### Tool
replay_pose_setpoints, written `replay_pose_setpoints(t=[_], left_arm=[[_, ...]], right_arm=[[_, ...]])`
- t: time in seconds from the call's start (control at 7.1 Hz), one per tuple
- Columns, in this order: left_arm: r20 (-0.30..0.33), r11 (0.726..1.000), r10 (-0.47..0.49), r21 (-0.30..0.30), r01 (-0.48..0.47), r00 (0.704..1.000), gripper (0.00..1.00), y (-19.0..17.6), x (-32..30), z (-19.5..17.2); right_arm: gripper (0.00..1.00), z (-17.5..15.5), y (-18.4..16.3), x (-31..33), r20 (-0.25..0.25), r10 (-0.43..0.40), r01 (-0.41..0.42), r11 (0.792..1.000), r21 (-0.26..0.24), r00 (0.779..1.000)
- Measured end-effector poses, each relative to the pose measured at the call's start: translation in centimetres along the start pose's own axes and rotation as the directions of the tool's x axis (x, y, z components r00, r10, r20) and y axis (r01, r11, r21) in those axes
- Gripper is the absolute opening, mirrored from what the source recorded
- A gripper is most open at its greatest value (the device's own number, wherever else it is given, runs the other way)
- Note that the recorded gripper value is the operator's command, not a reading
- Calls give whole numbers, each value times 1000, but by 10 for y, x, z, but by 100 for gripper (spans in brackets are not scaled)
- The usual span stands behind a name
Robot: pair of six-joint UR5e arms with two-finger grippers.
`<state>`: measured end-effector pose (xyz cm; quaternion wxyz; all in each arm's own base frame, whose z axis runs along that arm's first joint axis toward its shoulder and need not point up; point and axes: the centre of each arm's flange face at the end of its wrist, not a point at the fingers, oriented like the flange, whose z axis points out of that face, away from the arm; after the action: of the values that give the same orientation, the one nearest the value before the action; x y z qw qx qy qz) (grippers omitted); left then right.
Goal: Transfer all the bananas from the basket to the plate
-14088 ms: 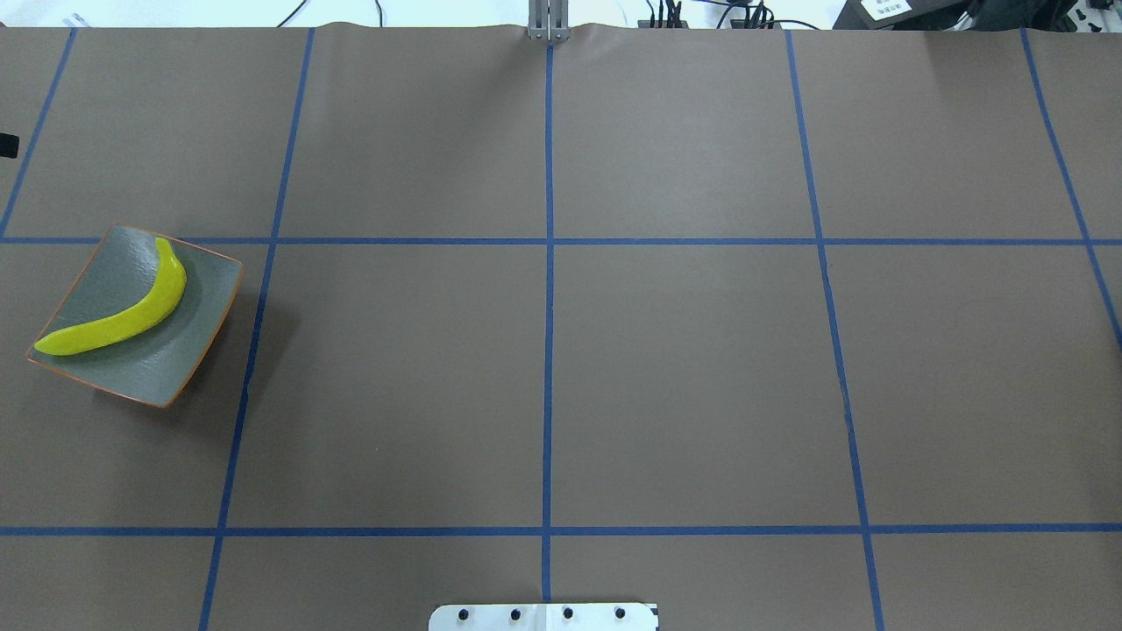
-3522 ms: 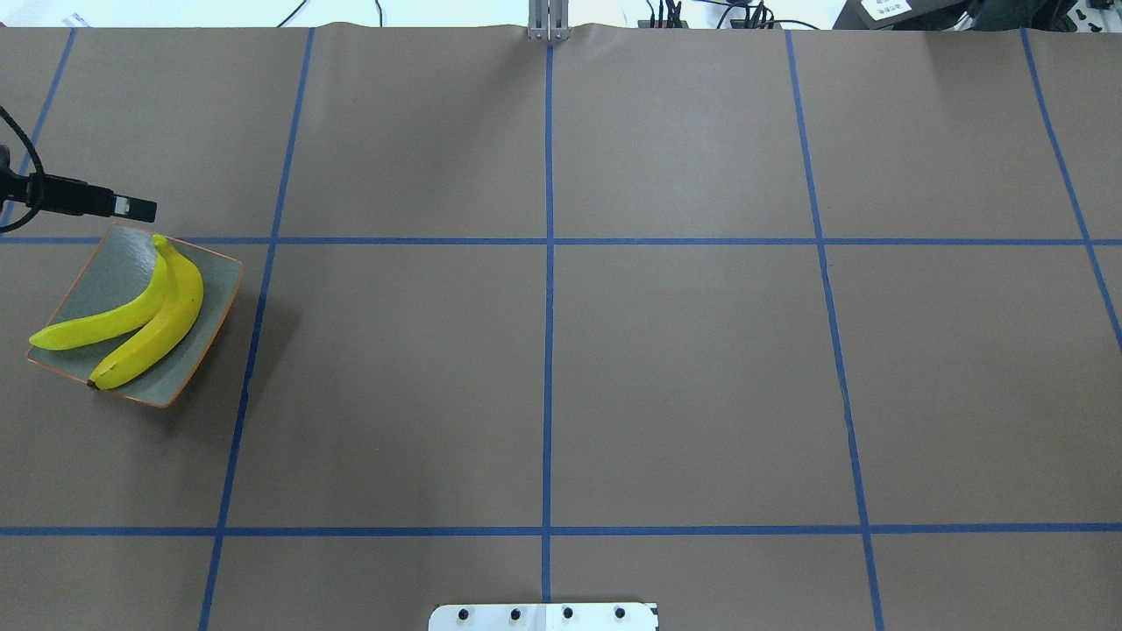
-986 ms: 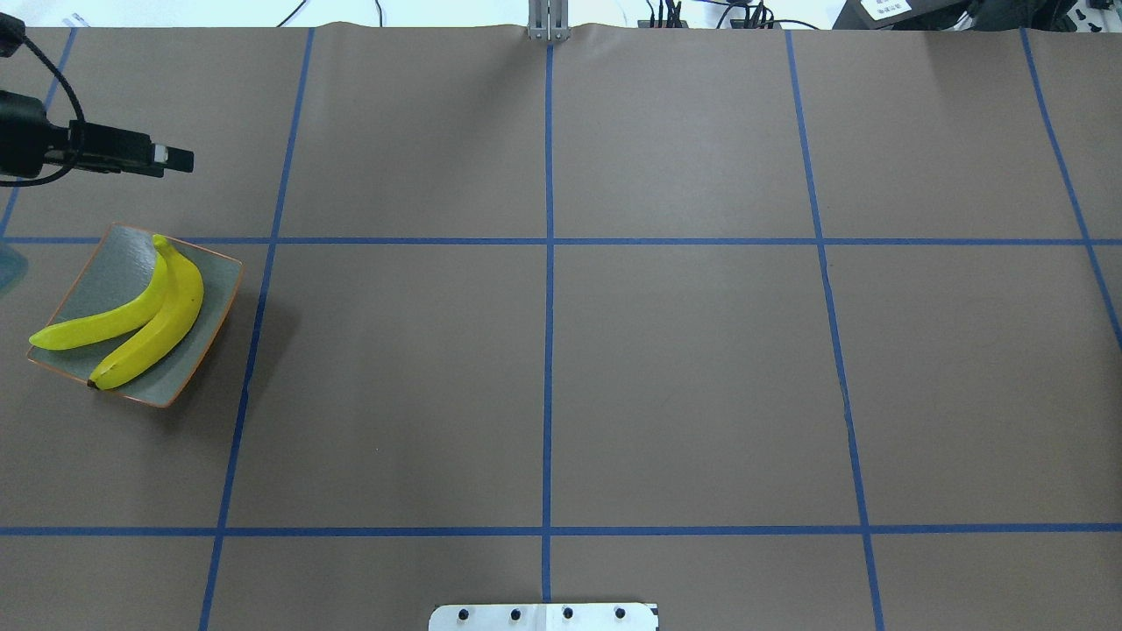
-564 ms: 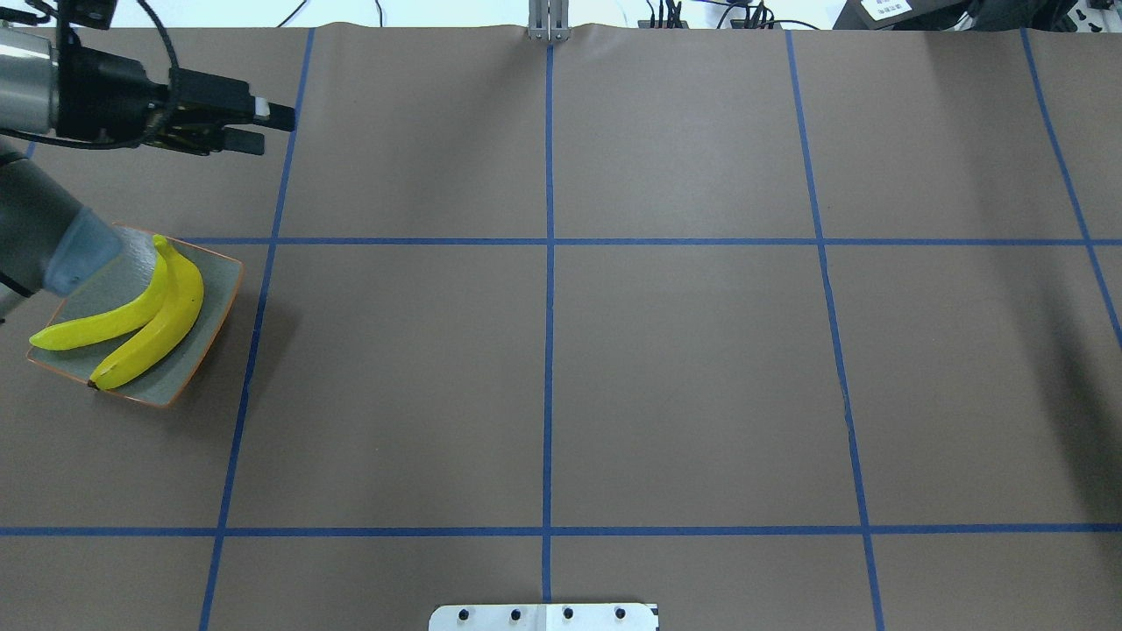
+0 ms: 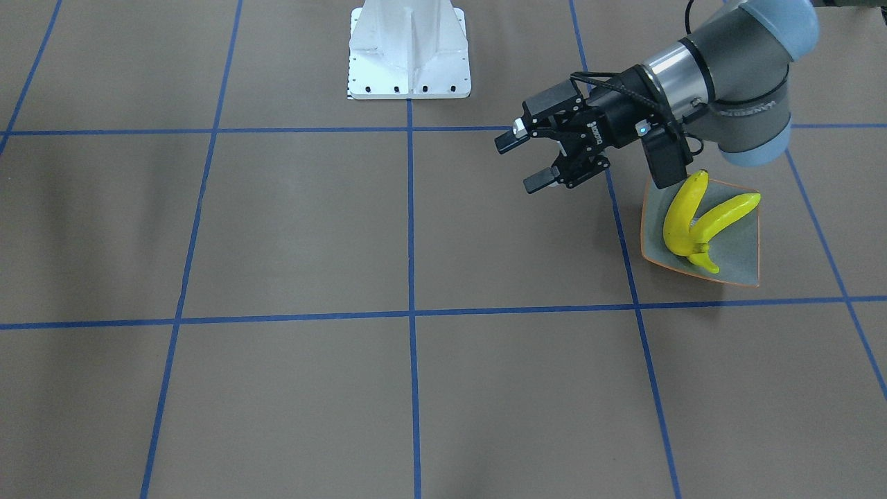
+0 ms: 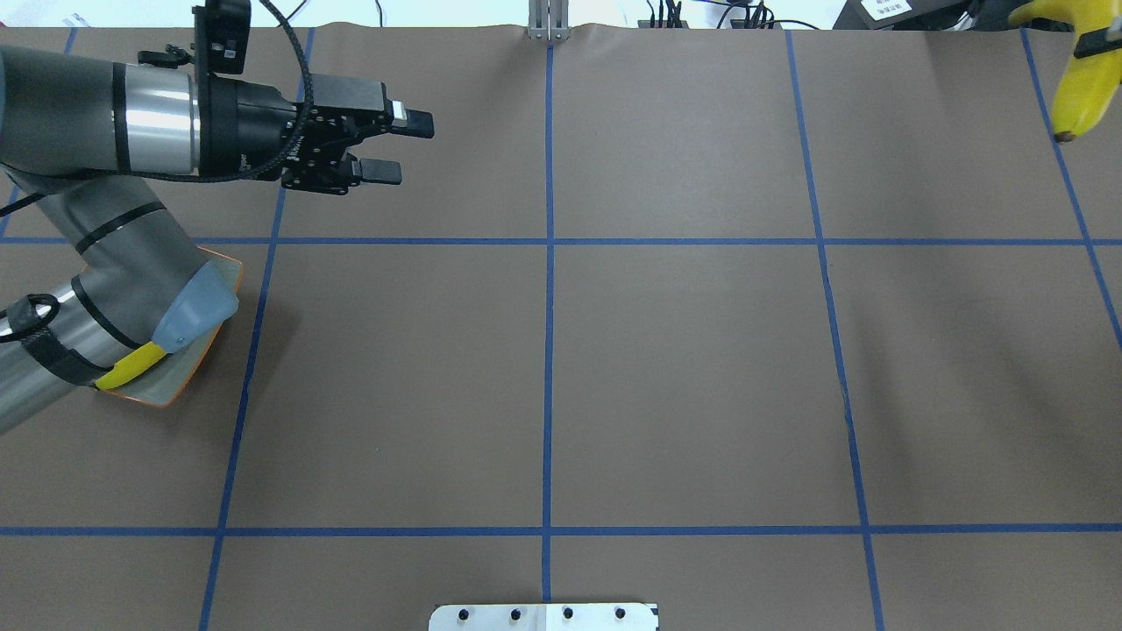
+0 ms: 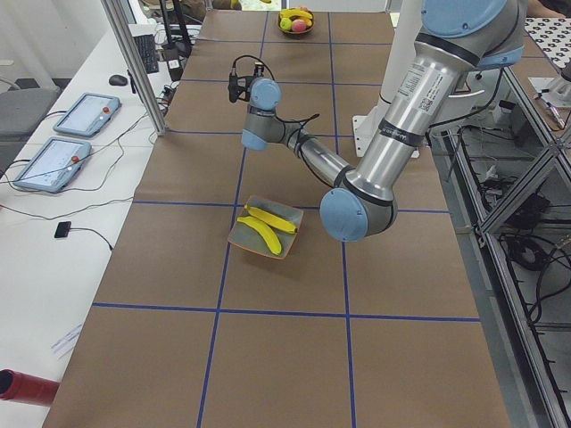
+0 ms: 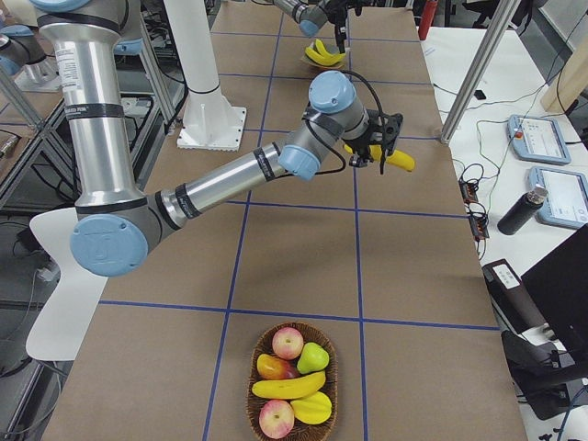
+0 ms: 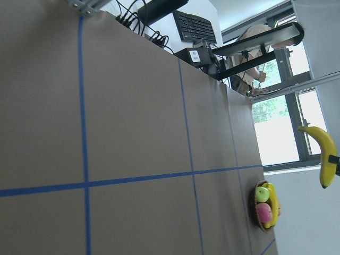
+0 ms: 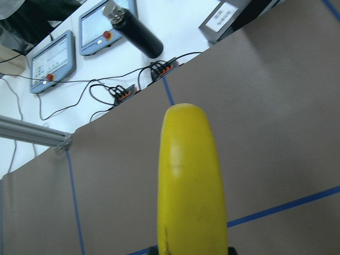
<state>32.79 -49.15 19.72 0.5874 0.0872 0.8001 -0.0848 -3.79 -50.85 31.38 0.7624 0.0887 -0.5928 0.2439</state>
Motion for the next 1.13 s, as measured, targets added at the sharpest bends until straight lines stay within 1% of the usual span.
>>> replay_pose_setpoints(t=[0.14,0.28,0.56,0.7,0.85,1.13], left_arm=[[-25,999,-42,14,42,999,100,8,8,12],[-44,997,-67,22,68,997,100,16,12,21],[-67,992,-122,19,124,990,100,26,19,29],[-82,987,-162,10,163,983,100,30,25,27],[-97,978,-206,-1,207,974,100,33,32,25],[-110,959,-284,-18,283,953,100,36,37,22]], right_arm=[[0,16,18,-45,52,10,-9,1000,-21,999],[0,34,38,-82,103,18,-16,1000,-26,995],[0,74,94,-132,211,20,-19,1000,-8,977],[0,87,124,-146,260,8,-5,1000,-11,966],[0,93,149,-156,311,-4,12,1000,-26,950],[0,103,189,-170,398,-16,45,997,-61,917]])
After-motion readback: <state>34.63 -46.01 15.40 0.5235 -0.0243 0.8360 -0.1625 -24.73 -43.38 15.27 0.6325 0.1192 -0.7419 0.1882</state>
